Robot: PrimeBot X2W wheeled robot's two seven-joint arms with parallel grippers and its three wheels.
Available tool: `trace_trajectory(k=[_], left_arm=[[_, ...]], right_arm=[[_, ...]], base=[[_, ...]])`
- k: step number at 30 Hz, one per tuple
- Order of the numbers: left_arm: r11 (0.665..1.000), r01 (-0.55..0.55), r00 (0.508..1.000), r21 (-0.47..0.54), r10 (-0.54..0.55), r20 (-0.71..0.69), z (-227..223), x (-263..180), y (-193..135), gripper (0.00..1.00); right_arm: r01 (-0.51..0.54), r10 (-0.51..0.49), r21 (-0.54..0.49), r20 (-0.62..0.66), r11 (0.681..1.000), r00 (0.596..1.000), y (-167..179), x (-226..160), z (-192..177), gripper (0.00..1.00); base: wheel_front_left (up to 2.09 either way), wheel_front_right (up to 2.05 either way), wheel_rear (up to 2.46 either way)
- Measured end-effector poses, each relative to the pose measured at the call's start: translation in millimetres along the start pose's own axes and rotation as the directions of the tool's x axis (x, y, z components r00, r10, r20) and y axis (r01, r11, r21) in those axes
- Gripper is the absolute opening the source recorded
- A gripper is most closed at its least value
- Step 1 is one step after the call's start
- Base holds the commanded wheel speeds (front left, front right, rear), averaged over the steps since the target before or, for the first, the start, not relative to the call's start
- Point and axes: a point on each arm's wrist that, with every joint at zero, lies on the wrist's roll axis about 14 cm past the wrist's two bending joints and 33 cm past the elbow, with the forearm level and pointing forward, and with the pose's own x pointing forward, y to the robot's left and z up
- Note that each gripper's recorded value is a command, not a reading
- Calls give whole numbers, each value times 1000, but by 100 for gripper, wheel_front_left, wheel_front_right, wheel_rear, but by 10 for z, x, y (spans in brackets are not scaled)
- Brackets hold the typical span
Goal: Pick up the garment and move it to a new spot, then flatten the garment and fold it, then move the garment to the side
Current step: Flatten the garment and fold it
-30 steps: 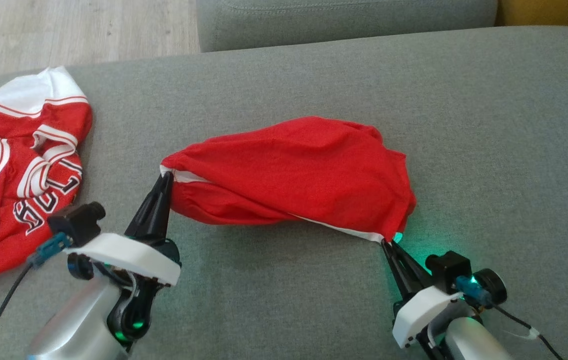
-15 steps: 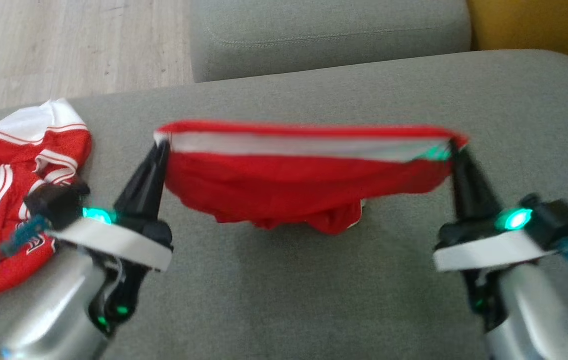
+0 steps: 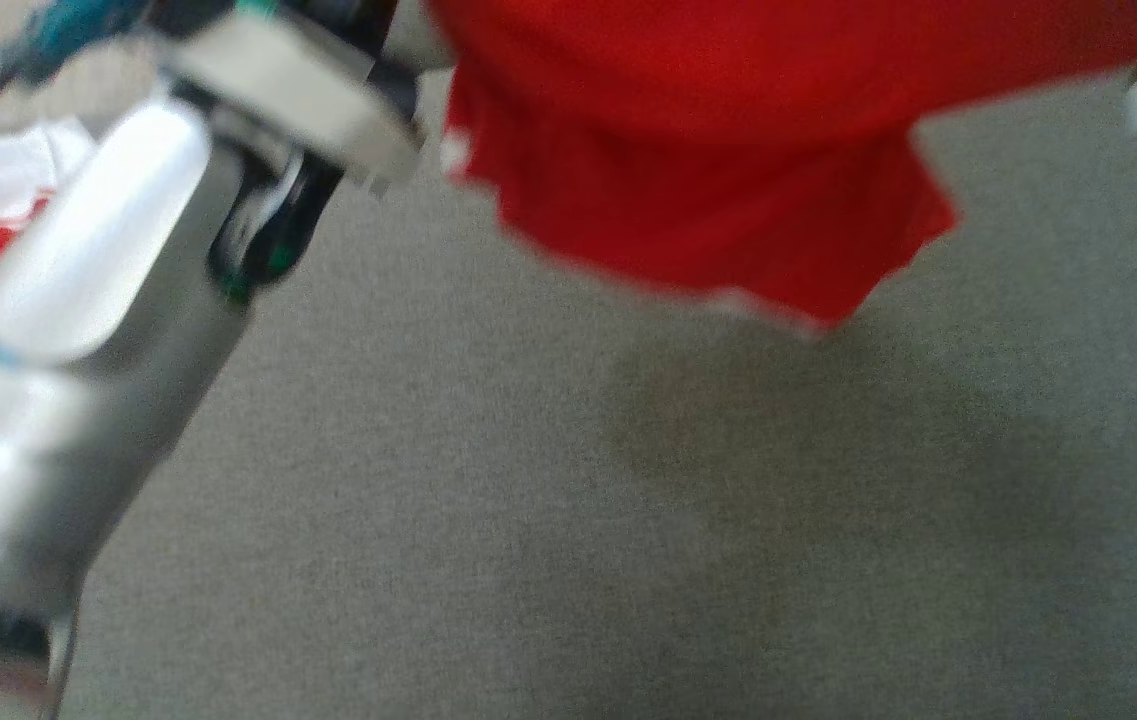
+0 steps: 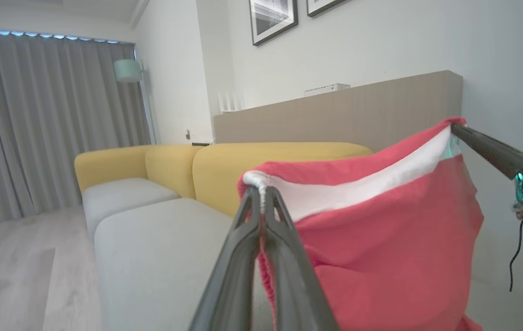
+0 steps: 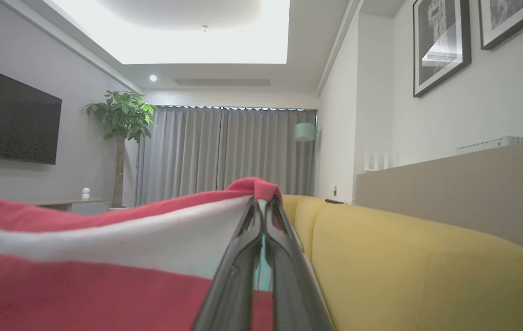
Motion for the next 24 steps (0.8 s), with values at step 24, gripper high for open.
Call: trace_trajectory(k=[24], left_arm=[[959,-105,979,-264,54,-195,-1793,-957,-586,0]], right_arm=[[81,-61,43,-349,996,935,-31,-1488,-1081,0]], base=[[0,0,0]])
